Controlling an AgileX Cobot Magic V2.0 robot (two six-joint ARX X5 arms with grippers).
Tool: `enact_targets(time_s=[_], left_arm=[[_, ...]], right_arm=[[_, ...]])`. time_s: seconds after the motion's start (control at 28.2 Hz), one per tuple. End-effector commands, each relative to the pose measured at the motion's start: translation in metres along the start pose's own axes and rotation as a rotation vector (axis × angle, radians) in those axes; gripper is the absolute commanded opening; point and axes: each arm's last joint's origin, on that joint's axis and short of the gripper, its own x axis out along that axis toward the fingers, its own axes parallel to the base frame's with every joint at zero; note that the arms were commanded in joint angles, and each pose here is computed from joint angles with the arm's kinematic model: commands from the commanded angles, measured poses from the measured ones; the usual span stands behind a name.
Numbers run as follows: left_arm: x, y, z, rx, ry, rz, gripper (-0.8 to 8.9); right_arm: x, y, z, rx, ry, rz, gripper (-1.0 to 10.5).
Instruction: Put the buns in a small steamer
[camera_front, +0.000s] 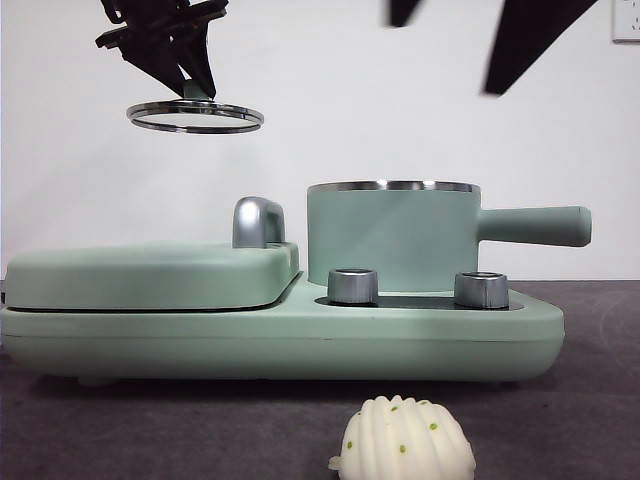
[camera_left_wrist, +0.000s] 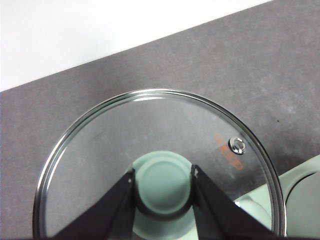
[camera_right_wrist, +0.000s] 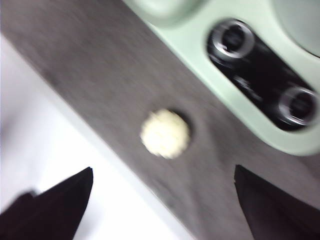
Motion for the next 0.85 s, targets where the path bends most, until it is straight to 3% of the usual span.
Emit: enact_targets(time_s=[0.04, 0.25, 0.85], left_arm=[[-0.014, -0.001, 0.013, 0.005, -0.078, 0.004, 0.18], [-0.014, -0.002, 0.013, 0.005, -0.075, 0.003, 0.18], [-0.014, -0.002, 0.012, 0.004, -0.072, 0.002, 0.18]], right_arm=[[0.029, 0.01, -0.01, 0.109, 0.01, -0.004, 4.5], [0.079, 0.022, -0.027, 0.083, 0.034, 0.019, 4.5], [0.141, 0.019, -0.029, 0.04, 0.172, -0.087, 4.5]])
